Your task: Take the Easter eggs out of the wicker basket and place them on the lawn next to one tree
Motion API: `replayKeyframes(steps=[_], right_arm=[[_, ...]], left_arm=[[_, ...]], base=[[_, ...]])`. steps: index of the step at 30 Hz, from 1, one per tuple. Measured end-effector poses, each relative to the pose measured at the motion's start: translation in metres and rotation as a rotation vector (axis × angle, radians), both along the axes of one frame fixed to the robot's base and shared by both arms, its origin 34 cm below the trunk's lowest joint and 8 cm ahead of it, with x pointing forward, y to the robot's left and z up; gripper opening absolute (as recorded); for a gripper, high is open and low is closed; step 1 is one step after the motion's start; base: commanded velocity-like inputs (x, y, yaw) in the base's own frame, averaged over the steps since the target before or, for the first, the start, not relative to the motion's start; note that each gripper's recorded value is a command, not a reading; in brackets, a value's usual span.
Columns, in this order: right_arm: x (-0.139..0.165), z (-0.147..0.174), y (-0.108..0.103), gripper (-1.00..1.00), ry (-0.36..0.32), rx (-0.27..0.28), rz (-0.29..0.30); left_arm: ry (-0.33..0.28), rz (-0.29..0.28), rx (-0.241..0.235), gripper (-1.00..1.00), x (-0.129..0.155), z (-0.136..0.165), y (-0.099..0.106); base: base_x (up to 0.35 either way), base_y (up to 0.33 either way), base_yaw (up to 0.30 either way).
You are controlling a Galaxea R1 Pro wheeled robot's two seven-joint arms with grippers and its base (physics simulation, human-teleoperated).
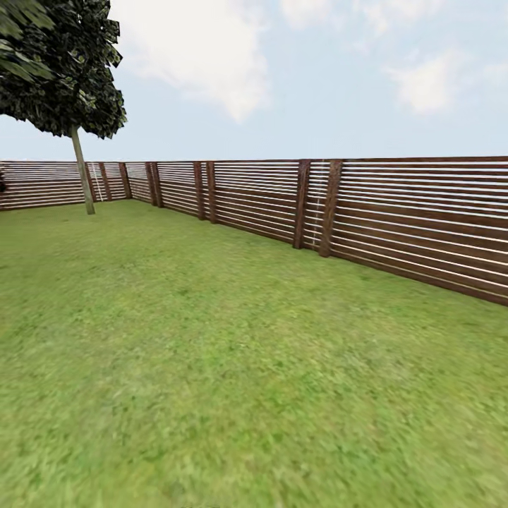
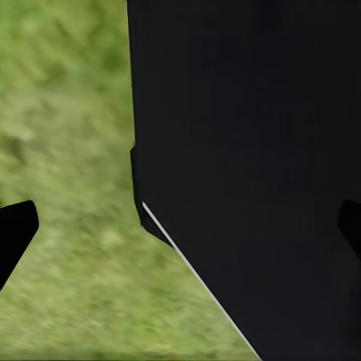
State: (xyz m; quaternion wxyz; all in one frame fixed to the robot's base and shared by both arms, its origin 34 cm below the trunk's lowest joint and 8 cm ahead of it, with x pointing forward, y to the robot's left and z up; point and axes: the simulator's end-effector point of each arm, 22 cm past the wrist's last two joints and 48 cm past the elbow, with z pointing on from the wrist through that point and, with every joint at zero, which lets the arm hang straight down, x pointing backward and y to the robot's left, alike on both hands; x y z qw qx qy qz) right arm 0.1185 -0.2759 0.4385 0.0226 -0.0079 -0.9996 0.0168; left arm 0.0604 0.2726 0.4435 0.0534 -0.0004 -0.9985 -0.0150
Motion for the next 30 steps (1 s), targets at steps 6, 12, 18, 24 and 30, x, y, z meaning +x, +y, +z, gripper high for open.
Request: replayKeyframes(steps=[6,12,18,24,30], right_arm=[[0.0001,0.0000,0.0000,1.00,0.000,0.000,0.000],[0.0001,0.0000,-0.0004,1.00,0.000,-0.001,-0.001],[0.0003,0.0000,-0.0002,1.00,-0.001,-0.001,-0.001],[0.0013,-0.0001,-0.0004,1.00,-0.004,-0.002,-0.001],[0.0011,0.0000,-0.0003,1.00,-0.005,-0.002,-0.001]], left_arm=[[0.000,0.000,0.000,1.00,-0.0003,0.0000,0.0000],[0.000,0.000,0.000,1.00,-0.0001,0.0000,0.0000],[0.000,0.000,0.000,1.00,0.0001,0.0000,0.0000],[0.001,0.000,-0.001,1.00,-0.0002,0.0000,-0.0005],[0.001,0.000,-0.001,1.00,-0.0005,0.0000,-0.0006]], base=[[0.000,0.000,0.290],[0.000,0.000,0.290],[0.000,0.000,0.290],[0.000,0.000,0.290],[0.000,0.000,0.290]])
